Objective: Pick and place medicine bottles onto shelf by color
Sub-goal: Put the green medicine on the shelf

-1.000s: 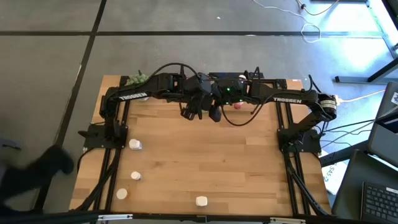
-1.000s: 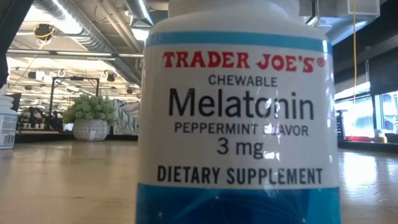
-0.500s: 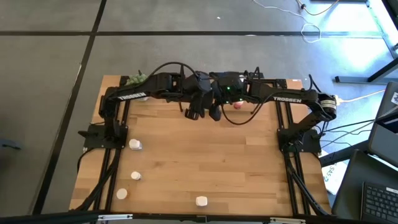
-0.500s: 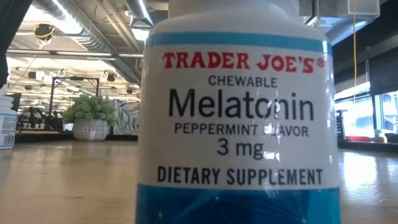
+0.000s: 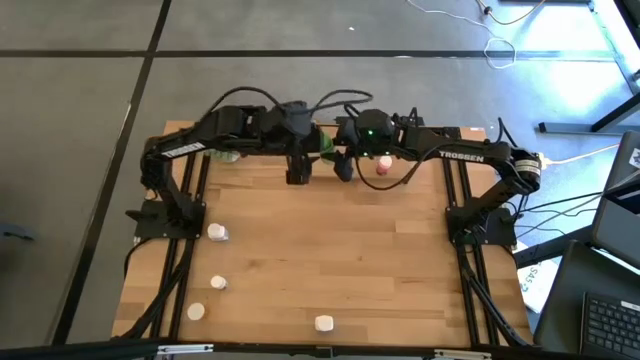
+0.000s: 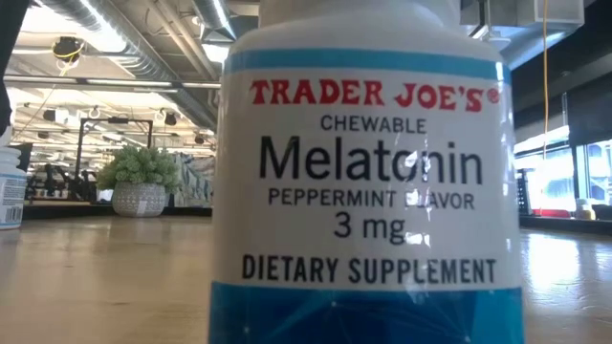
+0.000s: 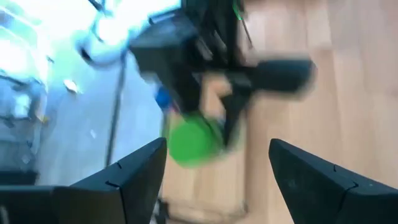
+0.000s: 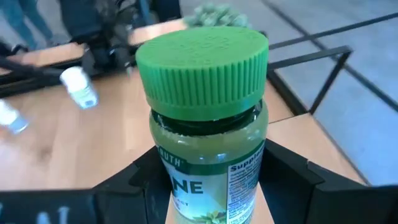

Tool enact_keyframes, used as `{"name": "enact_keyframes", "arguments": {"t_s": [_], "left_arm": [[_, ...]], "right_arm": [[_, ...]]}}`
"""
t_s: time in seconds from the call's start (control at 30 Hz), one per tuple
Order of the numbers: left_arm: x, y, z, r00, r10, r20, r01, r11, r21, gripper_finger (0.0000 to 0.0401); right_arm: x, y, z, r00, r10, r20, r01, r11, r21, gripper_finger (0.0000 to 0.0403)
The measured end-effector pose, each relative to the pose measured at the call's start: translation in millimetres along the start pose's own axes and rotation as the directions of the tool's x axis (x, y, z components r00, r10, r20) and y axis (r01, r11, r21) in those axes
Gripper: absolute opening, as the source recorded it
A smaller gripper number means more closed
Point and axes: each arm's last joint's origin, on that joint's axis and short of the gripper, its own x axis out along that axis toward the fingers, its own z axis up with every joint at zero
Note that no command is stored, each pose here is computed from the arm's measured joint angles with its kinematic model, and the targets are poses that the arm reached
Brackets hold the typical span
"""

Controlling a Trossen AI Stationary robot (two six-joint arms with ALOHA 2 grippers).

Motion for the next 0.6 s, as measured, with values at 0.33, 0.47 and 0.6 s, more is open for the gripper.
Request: {"name": "enact_keyframes", "arguments": {"t_s": [0.33,0.47,0.6], "left_arm": [[-17.2,-3.4,-10.1,0.998,-0.036,-0.057,0.032,0.997,-0.064,0.0279],[-17.0,-4.7,-10.4,0.997,-0.039,-0.062,0.035,0.997,-0.076,0.0279],[-17.0,-4.5,-10.6,0.997,-0.039,-0.064,0.034,0.996,-0.077,0.0279]], "right_arm": [[12.7,-17.8,-28.3,0.968,-0.204,0.144,0.197,0.978,0.061,0.0202],[15.6,-20.9,-42.8,0.943,-0.274,0.192,0.255,0.96,0.118,0.0202],[17.9,-23.6,-55.0,0.903,-0.348,0.253,0.313,0.934,0.171,0.0202]]}}
